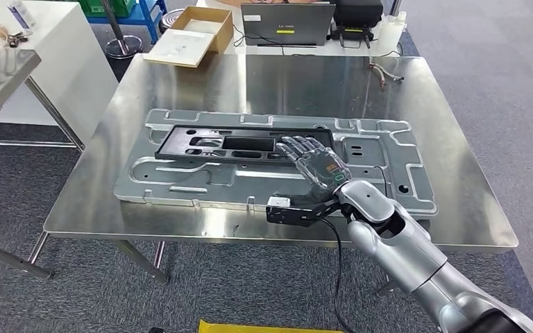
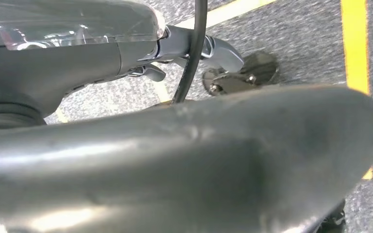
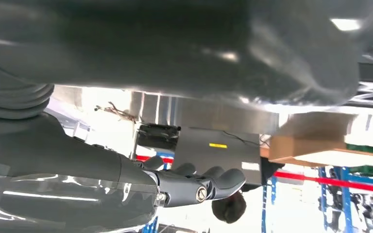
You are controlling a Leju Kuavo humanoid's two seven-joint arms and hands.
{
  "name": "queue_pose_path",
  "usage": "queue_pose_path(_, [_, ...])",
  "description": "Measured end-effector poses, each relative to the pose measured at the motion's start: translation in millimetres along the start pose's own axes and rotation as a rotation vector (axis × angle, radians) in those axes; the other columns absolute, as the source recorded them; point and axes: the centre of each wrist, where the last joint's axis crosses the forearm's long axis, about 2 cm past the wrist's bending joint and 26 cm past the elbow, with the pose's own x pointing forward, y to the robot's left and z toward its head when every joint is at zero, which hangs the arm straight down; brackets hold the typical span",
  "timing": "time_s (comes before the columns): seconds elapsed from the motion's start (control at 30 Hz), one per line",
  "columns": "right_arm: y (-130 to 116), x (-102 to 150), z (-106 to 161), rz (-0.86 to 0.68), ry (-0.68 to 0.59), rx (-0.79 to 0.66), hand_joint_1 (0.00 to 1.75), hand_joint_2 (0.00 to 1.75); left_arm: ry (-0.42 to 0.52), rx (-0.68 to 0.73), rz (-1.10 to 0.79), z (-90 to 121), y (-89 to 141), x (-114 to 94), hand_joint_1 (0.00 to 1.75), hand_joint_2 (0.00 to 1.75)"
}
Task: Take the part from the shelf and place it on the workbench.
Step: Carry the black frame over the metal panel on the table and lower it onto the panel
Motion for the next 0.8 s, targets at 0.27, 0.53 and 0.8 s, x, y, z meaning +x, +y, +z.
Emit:
queue_pose_path(0.27, [0.7, 3.8, 0.2, -0.007, -0.013, -0.001, 0.0, 0.0, 0.003, -0.005, -0.002, -0.2, -1.6, -1.2, 0.0, 0.0])
queue_pose_path(0.53, [-12.3, 17.3, 2.4, -0.012, -0.081, -0.068, 0.0, 0.0, 0.002, -0.008, 0.018, 0.5, -1.9, -6.2, 0.0, 0.0])
queue_pose_path(0.8, [-15.0, 45.1, 27.3, -0.045, -0.217, -0.145, 0.0, 0.0, -0.008, 0.001, -0.003, 0.0, -2.8, -5.5, 0.0, 0.0])
